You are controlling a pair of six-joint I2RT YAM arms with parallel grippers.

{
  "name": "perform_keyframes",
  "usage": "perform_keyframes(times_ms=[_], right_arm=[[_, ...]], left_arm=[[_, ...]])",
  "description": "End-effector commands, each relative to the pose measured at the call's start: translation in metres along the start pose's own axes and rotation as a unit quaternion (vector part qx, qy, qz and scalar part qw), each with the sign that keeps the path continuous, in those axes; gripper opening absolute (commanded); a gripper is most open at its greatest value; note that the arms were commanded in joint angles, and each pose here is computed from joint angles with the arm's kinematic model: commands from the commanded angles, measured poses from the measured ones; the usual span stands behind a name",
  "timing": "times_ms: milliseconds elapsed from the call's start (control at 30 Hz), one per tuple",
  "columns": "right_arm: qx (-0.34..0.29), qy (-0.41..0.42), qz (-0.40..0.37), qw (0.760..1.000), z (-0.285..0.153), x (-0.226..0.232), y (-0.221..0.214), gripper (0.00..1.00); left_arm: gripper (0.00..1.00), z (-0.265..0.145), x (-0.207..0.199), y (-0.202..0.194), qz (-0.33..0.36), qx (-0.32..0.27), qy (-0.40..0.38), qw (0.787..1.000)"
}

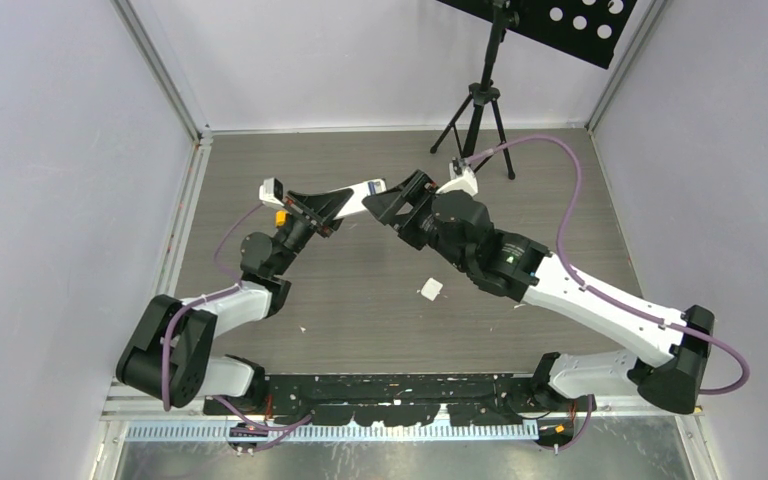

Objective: Load the batteries into the remote control
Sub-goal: Load the battery into the remote control.

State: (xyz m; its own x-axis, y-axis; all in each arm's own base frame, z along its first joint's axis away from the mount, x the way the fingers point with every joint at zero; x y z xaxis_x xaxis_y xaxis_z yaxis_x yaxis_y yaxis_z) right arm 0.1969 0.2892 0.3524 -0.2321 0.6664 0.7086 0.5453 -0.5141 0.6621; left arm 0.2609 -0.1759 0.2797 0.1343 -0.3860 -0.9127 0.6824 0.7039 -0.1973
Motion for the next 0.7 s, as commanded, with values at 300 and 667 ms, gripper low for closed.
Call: perform_keyframes(times_ms=[300,667], right_arm=[[-0.073,0.043,0.206,0.975,0.036,0.02,0.01,0.82],[-0.098,0.041,0.235,0.966,0.044,0.017,0.018,0.76]], left_arm=[[0.0,-0.004,-0.038,-0.013,0.059,0.017,-0.079,0.995],[0.0,-0.007,-0.033,-0.013,0.072,0.018,-0.071,0.995]])
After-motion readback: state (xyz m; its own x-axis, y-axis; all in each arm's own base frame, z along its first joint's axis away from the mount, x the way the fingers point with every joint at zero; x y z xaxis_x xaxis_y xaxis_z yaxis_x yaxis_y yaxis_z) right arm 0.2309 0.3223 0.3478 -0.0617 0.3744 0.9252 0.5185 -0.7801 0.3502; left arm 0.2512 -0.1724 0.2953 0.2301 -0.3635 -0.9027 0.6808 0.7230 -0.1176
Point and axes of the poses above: each gripper's point midway between its finger pads, its own z axis out along the fingers, its own x axis along the line the jaws close on, y = z × x, the point moved 7 cm from there along -z, back along the fingers, and after that the axes turned 13 degrees about -z, right-handed, at the moved point
